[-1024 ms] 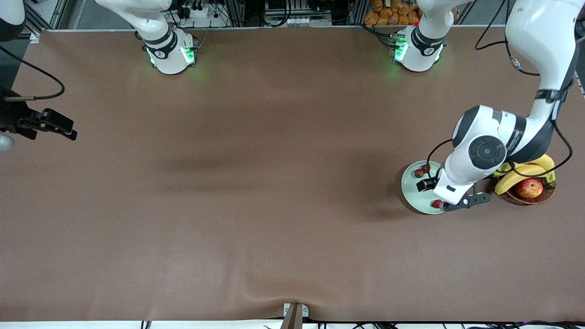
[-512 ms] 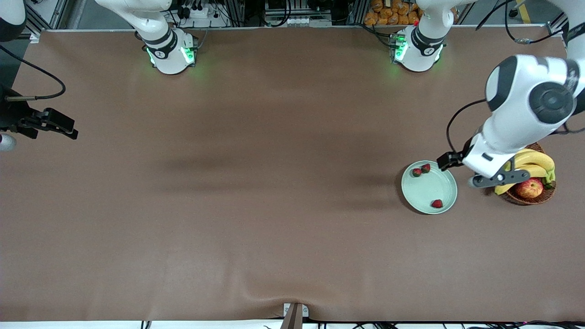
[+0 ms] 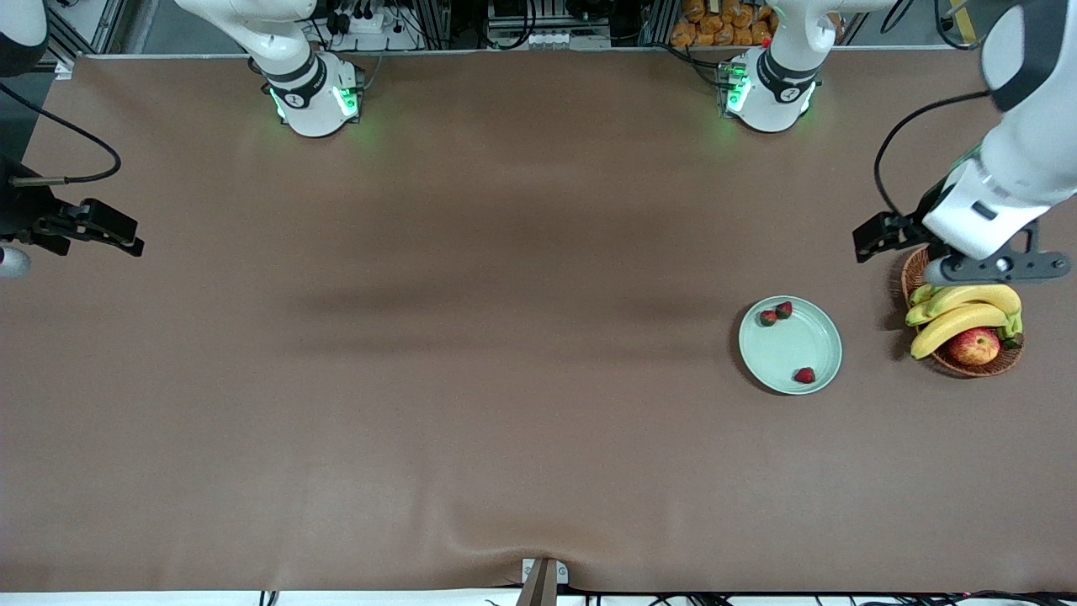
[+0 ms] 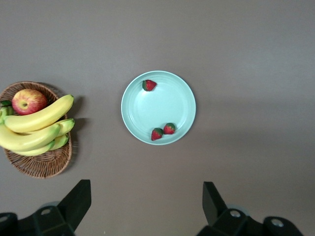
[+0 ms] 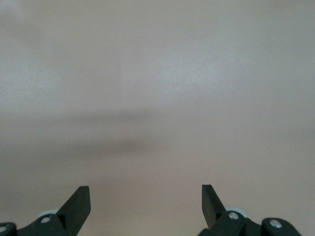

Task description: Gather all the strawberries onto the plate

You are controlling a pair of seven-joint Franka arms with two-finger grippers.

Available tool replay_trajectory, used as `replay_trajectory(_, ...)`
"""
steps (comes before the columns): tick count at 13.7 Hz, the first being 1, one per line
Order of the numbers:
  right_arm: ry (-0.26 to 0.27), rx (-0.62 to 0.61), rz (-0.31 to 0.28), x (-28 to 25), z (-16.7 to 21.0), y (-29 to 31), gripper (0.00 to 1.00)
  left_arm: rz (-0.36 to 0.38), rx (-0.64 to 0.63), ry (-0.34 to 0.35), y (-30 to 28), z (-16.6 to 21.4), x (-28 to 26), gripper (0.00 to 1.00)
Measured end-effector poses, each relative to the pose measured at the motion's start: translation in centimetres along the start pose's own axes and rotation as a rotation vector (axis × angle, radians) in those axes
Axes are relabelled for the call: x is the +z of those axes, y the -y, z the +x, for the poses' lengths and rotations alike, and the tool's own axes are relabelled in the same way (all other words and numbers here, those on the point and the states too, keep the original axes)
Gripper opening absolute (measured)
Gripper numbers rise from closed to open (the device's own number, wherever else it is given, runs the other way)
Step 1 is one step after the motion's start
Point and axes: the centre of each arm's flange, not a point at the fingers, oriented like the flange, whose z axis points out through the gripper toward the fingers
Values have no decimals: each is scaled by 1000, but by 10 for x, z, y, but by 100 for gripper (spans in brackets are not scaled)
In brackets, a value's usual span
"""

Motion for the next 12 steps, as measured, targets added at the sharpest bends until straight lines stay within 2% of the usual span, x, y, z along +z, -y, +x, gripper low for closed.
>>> replay_trajectory(5, 2, 2, 0, 0, 0, -1, 100, -13, 62, 40, 30, -27, -50, 100)
replay_trajectory(12, 4, 2, 0, 0, 0, -1, 100, -15, 91, 37, 42, -33, -65, 100)
